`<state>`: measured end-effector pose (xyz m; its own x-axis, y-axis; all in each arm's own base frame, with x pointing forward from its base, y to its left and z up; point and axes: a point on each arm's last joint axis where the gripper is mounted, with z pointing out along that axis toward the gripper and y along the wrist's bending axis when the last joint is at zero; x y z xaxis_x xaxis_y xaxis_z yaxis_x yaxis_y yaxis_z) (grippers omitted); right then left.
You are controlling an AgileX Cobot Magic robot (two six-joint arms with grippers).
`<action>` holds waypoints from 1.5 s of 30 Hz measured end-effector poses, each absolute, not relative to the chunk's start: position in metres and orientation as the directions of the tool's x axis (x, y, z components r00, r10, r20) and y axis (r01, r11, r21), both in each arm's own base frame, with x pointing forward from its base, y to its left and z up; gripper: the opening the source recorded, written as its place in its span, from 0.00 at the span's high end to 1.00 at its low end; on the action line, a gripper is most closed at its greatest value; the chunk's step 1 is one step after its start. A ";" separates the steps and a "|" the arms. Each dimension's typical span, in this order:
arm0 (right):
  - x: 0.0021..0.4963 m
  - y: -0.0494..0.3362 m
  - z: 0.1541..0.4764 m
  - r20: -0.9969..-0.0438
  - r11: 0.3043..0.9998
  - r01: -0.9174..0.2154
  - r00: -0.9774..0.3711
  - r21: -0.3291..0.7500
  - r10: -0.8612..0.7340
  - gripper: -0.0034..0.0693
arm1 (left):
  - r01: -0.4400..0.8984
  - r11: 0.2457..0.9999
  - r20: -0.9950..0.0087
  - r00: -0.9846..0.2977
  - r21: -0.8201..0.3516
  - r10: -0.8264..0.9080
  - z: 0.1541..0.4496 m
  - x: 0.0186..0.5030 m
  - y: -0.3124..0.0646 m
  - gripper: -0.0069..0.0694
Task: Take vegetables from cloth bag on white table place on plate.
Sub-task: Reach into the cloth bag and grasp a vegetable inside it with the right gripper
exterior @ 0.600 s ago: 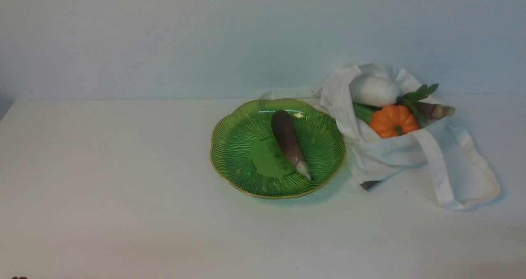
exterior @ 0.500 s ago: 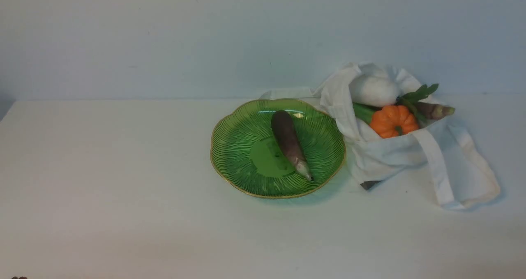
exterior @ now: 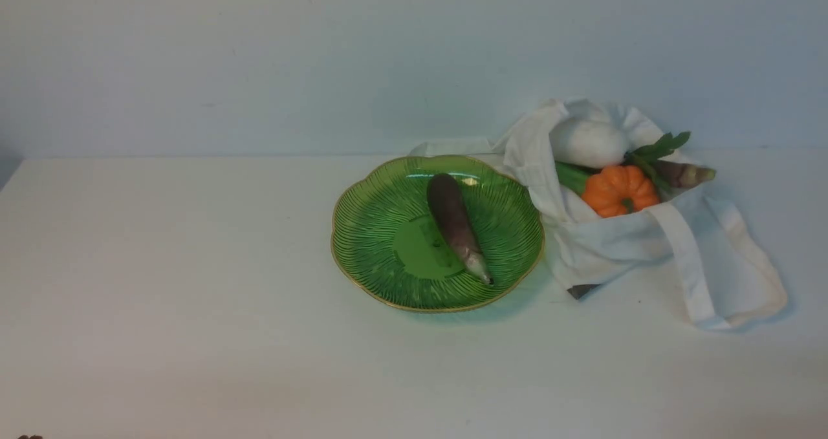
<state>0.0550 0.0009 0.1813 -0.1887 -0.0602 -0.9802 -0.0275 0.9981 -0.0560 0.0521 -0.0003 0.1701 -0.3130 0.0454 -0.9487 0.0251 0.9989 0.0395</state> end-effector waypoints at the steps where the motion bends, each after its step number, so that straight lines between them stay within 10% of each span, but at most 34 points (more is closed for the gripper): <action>1: 0.055 0.001 0.181 -0.980 0.998 -0.027 -0.189 -0.056 -0.060 0.97 | 0.025 0.999 -0.949 -0.313 0.039 0.045 0.170 0.052 0.000 0.92; 27: 0.055 0.001 0.181 -0.981 0.999 -0.027 -0.189 -0.041 -0.046 0.97 | 0.025 0.999 -0.949 -0.313 0.039 0.045 0.170 0.052 0.000 0.92; 32: 0.055 0.006 0.183 -0.924 0.937 -0.018 -0.176 0.348 0.339 0.97 | 0.025 0.999 -0.949 -0.313 0.039 0.045 0.170 0.052 0.000 0.92; 36: 0.056 0.011 0.191 -0.603 0.607 -0.022 -0.145 0.795 0.784 0.97 | 0.025 0.999 -0.949 -0.313 0.039 0.045 0.170 0.052 0.000 0.92; 41: 0.056 0.012 0.195 -0.432 0.432 -0.030 -0.135 0.901 0.892 0.97 | 0.025 0.999 -0.949 -0.313 0.039 0.045 0.170 0.052 0.000 0.92; 45: 0.055 0.011 0.201 -0.457 0.454 -0.053 -0.120 0.890 0.881 0.97 | 0.025 0.999 -0.949 -0.313 0.039 0.045 0.170 0.052 0.000 0.92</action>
<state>0.0554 0.0114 0.2010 -0.1203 0.8814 -0.4568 -0.0532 0.4538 0.8895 0.0521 -0.0003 0.1701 -0.3130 0.0454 -0.9487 0.0251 0.9989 0.0395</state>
